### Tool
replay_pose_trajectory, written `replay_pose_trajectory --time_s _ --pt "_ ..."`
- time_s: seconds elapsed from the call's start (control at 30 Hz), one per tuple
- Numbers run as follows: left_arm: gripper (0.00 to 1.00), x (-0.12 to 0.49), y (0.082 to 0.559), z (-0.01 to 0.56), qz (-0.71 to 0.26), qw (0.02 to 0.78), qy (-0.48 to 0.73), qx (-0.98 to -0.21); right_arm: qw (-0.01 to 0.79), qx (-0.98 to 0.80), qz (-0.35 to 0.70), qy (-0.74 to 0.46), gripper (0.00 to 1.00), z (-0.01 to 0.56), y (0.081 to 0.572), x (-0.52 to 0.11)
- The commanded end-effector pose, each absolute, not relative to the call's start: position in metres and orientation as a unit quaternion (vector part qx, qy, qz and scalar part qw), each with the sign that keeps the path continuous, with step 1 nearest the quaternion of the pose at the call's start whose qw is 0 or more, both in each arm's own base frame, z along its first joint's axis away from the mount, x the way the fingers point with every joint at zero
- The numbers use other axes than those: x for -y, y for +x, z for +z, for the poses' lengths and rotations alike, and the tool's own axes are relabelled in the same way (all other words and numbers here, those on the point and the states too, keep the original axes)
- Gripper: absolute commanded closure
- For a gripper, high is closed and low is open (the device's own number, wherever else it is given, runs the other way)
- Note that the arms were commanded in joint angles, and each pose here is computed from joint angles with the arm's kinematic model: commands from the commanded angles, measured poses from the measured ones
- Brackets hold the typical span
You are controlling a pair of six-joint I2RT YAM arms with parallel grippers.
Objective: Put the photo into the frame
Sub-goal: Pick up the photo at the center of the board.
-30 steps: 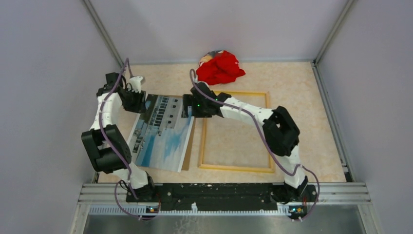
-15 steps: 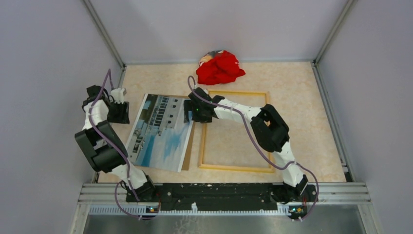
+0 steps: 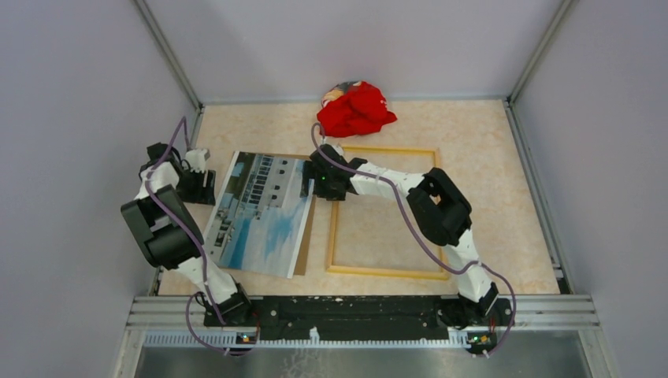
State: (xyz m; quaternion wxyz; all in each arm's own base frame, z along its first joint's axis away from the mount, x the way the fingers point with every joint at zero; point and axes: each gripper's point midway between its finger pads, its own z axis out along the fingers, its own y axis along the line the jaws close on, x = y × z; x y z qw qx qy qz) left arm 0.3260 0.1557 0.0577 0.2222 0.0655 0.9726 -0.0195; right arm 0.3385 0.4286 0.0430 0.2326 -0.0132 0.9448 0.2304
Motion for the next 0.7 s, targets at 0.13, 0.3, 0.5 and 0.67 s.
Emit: replay_pose_trajectory --time_s 0.13,0.3,0.5,0.67 --pt "0.38 -0.149 0.330 0.062 -0.038 0.242 0.084 -0.966 0.218 -0.950 0.222 0.011 0.11 0.035 0.335 -0.419" --pt "0.46 -0.151 0.330 0.058 -0.031 0.243 0.090 -0.965 0.213 -0.946 0.244 0.019 0.12 0.038 0.333 -0.430" --pt "0.55 -0.141 0.331 0.050 -0.062 0.238 0.098 -0.964 0.201 -0.945 0.255 0.028 0.13 0.030 0.333 -0.438" --pt "0.58 -0.131 0.327 0.039 -0.072 0.229 0.105 -0.965 0.189 -0.947 0.258 0.034 0.14 0.018 0.331 -0.441"
